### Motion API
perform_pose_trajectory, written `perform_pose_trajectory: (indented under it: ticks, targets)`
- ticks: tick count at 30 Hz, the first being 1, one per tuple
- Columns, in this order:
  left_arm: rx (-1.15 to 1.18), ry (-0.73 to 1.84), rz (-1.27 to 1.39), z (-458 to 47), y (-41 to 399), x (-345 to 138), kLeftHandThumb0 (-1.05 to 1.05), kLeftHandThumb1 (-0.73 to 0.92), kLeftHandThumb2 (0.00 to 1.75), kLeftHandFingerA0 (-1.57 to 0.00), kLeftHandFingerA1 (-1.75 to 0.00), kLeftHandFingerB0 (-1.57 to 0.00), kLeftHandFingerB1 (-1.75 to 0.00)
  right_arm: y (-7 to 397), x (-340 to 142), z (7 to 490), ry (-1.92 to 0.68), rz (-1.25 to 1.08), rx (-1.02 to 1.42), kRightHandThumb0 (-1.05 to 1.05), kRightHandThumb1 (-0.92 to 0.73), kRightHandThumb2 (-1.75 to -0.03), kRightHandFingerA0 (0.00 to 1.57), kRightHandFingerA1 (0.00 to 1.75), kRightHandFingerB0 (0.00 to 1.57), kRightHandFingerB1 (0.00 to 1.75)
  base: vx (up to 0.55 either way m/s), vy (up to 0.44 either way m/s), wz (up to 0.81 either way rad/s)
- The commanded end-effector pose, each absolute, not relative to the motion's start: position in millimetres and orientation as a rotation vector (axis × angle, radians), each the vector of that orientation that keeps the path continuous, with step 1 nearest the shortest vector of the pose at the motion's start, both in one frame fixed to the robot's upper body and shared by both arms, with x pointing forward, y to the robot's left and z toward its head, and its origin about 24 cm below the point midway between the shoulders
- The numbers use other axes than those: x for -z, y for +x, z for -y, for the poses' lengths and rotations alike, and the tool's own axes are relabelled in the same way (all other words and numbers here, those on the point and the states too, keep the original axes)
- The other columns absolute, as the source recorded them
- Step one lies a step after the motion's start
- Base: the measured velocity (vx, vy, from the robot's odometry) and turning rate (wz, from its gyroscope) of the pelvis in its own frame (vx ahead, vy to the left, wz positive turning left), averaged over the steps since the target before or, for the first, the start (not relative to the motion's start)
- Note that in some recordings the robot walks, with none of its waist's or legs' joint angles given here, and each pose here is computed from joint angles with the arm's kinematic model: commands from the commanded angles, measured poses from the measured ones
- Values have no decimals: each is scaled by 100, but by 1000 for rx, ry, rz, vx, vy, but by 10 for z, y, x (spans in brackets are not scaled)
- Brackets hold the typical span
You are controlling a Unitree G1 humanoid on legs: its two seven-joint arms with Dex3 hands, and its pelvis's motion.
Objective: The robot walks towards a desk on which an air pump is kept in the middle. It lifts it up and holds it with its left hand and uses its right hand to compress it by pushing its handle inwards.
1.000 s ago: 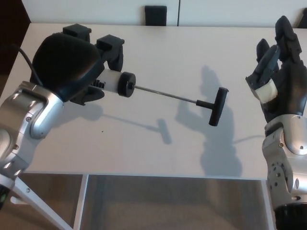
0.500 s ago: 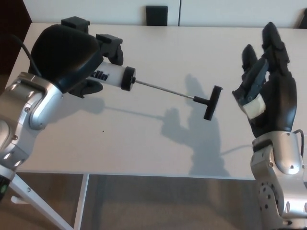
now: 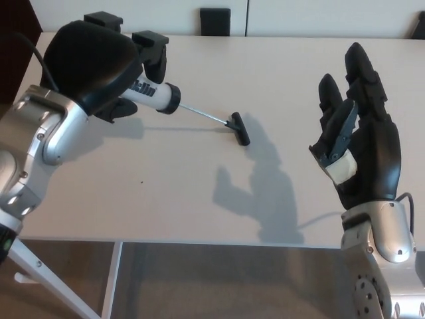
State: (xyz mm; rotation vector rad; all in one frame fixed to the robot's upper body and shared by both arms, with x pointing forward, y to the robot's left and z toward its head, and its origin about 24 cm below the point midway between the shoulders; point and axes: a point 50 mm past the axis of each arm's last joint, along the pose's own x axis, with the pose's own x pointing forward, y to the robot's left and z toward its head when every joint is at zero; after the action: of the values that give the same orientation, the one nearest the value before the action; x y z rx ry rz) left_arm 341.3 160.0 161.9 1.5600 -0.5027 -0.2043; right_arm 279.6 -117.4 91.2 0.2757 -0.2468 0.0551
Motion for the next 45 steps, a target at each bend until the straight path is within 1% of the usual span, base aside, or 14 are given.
perform_pose_trajectory:
  ticks: [1,10,11,12,14,15,17,19,25,26,27,28,33,45]
  targets:
    - [197,1568,532,-1603,3429,-1663,0,65,51,-66,-175,-56,-138,2786,-867,1168,311,237,-42,-93,-83,-114,0,5,0,5,0,0,0]
    - [195,1566,535,-1596,3424,-1669,0,64,51,-67,-175,-58,-135,2822,-793,1186,292,207,-44,-94,-84,-115,0,5,0,4,0,0,0]
    - [194,1562,533,-1598,3430,-1677,0,63,51,-69,-175,-68,-116,2837,-790,1187,286,207,-42,-93,-83,-115,0,5,0,5,0,0,0]
    - [192,1562,533,-1599,3430,-1678,0,62,51,-68,-175,-64,-126,2841,-792,1186,287,208,-41,-93,-83,-115,0,5,0,5,0,0,0]
    - [191,1562,532,-1599,3430,-1678,0,62,51,-68,-175,-64,-126,2843,-792,1185,288,208,-40,-93,-83,-115,0,5,0,5,0,0,0]
    - [192,1562,534,-1600,3426,-1676,0,64,52,-66,-175,-51,-141,2843,-794,1184,289,208,-41,-93,-83,-115,0,5,0,5,0,0,0]
    - [194,1561,536,-1600,3422,-1674,0,64,52,-66,-175,-51,-141,2843,-794,1183,289,209,-41,-93,-83,-115,0,5,0,5,0,0,0]
    - [196,1549,545,-1590,3411,-1695,2,66,50,-60,-175,-42,-155,2858,-793,1182,288,205,-48,-94,-83,-114,0,4,0,3,0,0,0]
    - [196,1489,581,-1532,3373,-1798,2,67,52,-64,-175,-44,-149,2923,-790,1201,277,190,-42,-92,-84,-115,0,5,0,5,0,0,0]
    - [209,1380,550,-1538,3358,-1798,3,63,59,-60,-175,-41,-169,2931,-794,1193,278,189,-48,-93,-83,-115,0,6,0,5,0,0,0]
    - [209,1380,550,-1538,3358,-1798,3,63,59,-60,-175,-41,-169,2931,-794,1193,278,189,-48,-93,-83,-115,0,6,0,5,0,0,0]
    - [239,1176,513,-1559,3318,-1795,4,62,54,-60,-175,-40,-175,2938,-794,1174,285,188,-62,-90,-81,-114,0,8,0,7,0,0,0]
    - [299,928,556,-1600,3197,-1865,-4,64,49,-59,-175,-43,-175,2960,-781,1180,296,182,-61,-93,-84,-115,0,5,0,4,0,0,0]
    - [330,829,580,-1709,3051,-2055,-1,65,48,-62,-175,-49,-164,2995,-780,1226,298,179,-49,-93,-82,-114,0,6,0,6,0,0,0]
